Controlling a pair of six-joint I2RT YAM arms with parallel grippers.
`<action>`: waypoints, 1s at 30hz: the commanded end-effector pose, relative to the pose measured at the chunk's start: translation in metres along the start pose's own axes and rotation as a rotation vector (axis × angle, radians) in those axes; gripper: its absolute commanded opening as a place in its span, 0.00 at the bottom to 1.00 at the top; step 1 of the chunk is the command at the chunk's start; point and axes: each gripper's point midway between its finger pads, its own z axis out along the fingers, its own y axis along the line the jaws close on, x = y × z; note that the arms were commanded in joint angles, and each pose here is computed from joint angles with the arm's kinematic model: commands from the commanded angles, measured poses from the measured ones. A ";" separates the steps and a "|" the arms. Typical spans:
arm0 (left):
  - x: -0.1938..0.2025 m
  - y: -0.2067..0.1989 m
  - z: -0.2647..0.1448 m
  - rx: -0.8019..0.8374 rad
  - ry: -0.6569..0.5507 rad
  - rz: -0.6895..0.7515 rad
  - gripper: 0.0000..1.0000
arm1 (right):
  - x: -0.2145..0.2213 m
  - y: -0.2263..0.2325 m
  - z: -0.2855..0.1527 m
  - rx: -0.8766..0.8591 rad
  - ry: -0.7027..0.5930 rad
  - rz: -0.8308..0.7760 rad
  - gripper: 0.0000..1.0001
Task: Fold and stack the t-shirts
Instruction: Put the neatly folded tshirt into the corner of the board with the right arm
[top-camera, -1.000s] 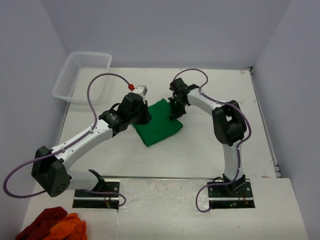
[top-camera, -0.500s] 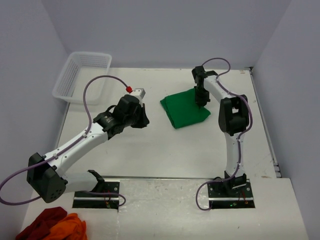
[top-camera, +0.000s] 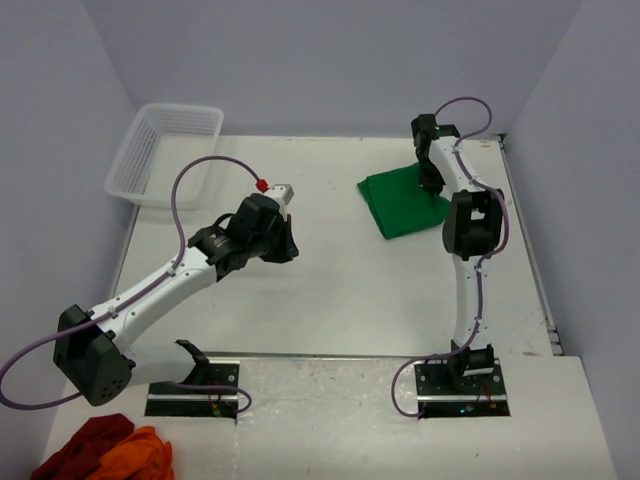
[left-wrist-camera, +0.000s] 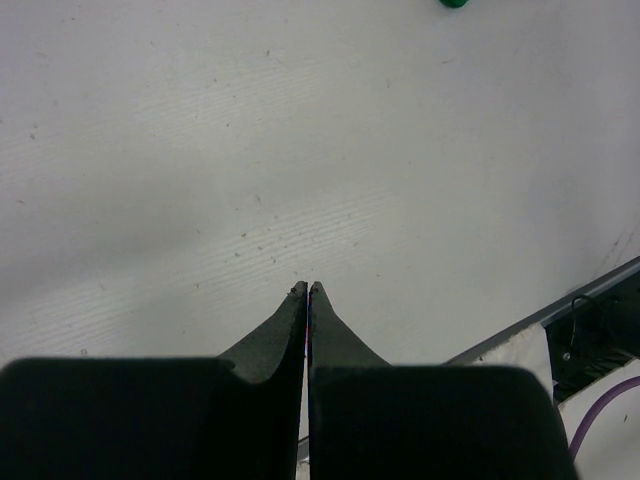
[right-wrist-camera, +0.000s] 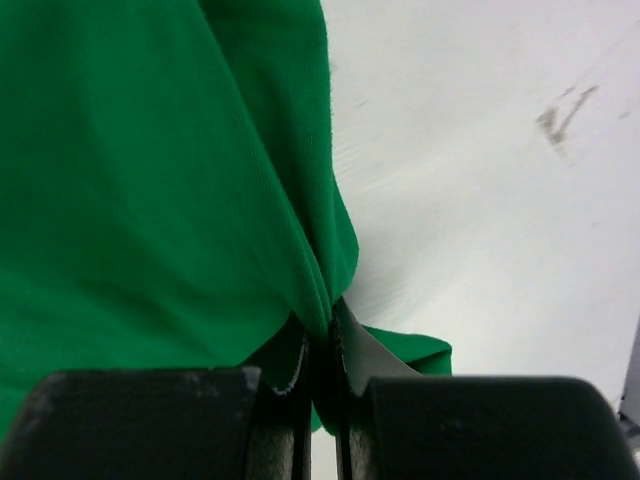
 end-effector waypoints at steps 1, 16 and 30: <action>0.002 -0.005 -0.004 0.033 0.001 0.027 0.00 | -0.033 -0.045 0.002 0.124 -0.087 0.057 0.00; 0.021 0.001 0.007 0.025 0.053 0.019 0.00 | -0.079 -0.097 0.046 0.200 -0.180 0.227 0.00; 0.028 0.003 0.013 0.025 0.078 0.016 0.00 | -0.090 -0.139 0.042 0.277 -0.224 0.400 0.00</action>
